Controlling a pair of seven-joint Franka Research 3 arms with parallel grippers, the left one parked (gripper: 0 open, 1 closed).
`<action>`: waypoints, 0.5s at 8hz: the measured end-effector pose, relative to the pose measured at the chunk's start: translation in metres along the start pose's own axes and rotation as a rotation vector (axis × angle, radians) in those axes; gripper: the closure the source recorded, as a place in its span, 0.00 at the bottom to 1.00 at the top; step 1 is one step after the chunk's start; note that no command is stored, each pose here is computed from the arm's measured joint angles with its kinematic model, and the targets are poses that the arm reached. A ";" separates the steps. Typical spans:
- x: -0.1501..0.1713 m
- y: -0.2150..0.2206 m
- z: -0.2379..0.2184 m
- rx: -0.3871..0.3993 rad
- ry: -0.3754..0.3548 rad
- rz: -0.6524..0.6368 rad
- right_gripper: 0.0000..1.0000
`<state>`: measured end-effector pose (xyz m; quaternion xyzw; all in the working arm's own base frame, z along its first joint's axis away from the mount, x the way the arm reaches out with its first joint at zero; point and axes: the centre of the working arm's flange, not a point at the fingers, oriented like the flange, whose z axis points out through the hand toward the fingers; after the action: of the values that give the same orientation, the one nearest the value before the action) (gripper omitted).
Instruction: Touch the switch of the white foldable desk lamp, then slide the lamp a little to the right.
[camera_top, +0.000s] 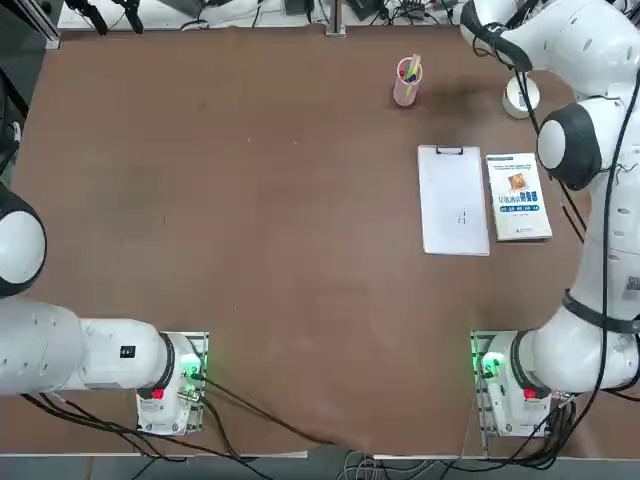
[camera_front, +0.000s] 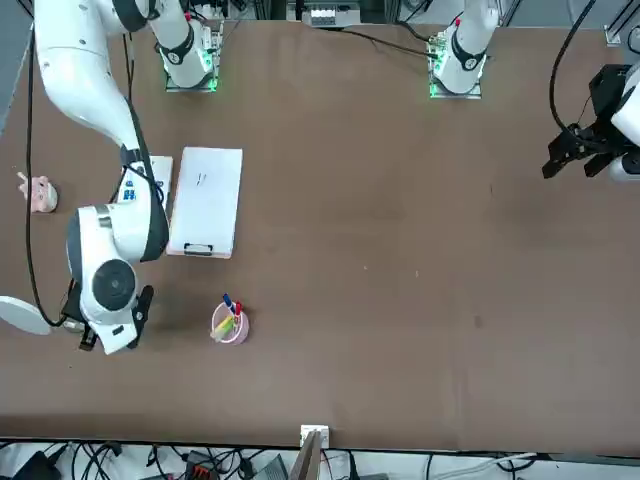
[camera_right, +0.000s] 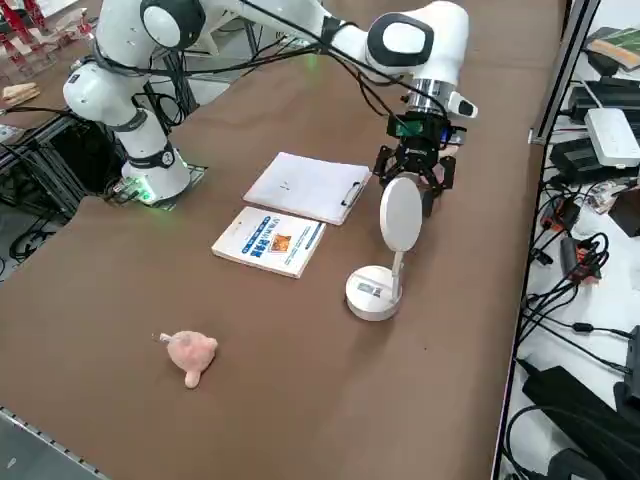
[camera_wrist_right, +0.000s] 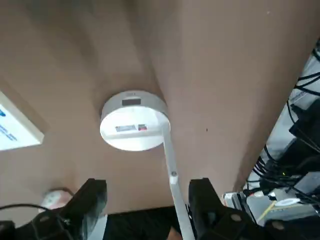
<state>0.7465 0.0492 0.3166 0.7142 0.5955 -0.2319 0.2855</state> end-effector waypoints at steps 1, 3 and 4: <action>0.001 -0.002 -0.004 -0.001 -0.037 -0.012 0.00; 0.001 -0.004 -0.003 0.001 -0.096 -0.031 0.00; 0.005 -0.005 0.001 0.000 -0.111 -0.040 0.00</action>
<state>0.7426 0.0527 0.3114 0.6881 0.5930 -0.2766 0.3134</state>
